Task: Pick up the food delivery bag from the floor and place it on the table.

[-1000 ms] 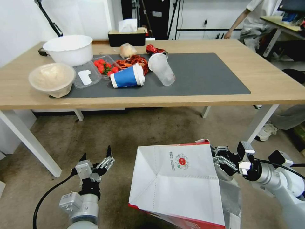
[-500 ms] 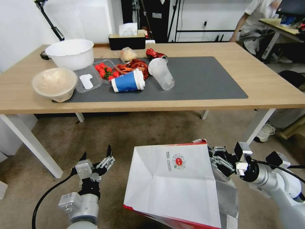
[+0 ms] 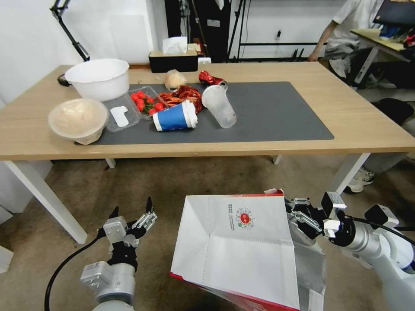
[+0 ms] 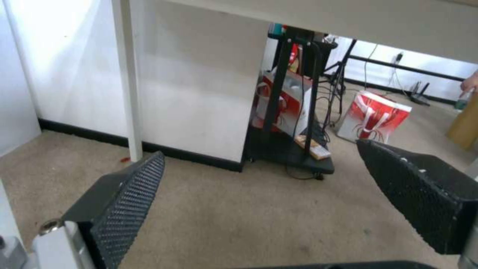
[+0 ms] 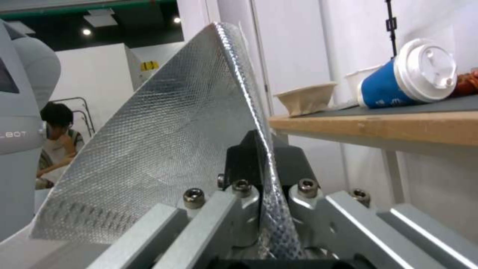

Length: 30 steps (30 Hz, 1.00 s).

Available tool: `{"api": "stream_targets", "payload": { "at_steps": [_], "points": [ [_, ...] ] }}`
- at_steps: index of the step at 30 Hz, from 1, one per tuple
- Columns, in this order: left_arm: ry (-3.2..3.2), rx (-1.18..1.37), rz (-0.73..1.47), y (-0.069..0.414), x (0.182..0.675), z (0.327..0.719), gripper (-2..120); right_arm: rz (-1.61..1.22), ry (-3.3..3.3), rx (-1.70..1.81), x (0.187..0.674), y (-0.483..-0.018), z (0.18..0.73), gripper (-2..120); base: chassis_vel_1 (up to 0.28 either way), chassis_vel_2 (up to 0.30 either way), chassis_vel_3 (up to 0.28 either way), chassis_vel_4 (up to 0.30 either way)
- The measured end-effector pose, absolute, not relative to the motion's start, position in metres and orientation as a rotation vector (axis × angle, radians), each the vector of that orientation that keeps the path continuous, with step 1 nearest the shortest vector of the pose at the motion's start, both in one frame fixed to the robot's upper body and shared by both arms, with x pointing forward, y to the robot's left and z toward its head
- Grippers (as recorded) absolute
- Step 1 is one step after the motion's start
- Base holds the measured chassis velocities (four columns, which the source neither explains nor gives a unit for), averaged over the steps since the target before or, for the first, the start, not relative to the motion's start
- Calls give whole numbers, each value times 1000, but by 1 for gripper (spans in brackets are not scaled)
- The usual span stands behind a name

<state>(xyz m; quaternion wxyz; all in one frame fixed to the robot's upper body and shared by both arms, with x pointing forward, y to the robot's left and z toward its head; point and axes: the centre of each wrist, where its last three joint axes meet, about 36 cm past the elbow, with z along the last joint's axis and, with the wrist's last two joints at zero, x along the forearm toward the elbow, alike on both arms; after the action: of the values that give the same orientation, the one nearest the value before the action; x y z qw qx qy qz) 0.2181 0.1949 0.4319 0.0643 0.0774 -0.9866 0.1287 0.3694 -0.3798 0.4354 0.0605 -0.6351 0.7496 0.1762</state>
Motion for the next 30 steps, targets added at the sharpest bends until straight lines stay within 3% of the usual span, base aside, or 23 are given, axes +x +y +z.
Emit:
{"api": "stream_targets", "payload": {
  "at_steps": [30],
  "points": [
    [-2982, 227, 390, 194, 218, 433, 97, 525, 2275, -1917, 369, -380, 439, 0, 0, 0, 0, 0]
  ]
}}
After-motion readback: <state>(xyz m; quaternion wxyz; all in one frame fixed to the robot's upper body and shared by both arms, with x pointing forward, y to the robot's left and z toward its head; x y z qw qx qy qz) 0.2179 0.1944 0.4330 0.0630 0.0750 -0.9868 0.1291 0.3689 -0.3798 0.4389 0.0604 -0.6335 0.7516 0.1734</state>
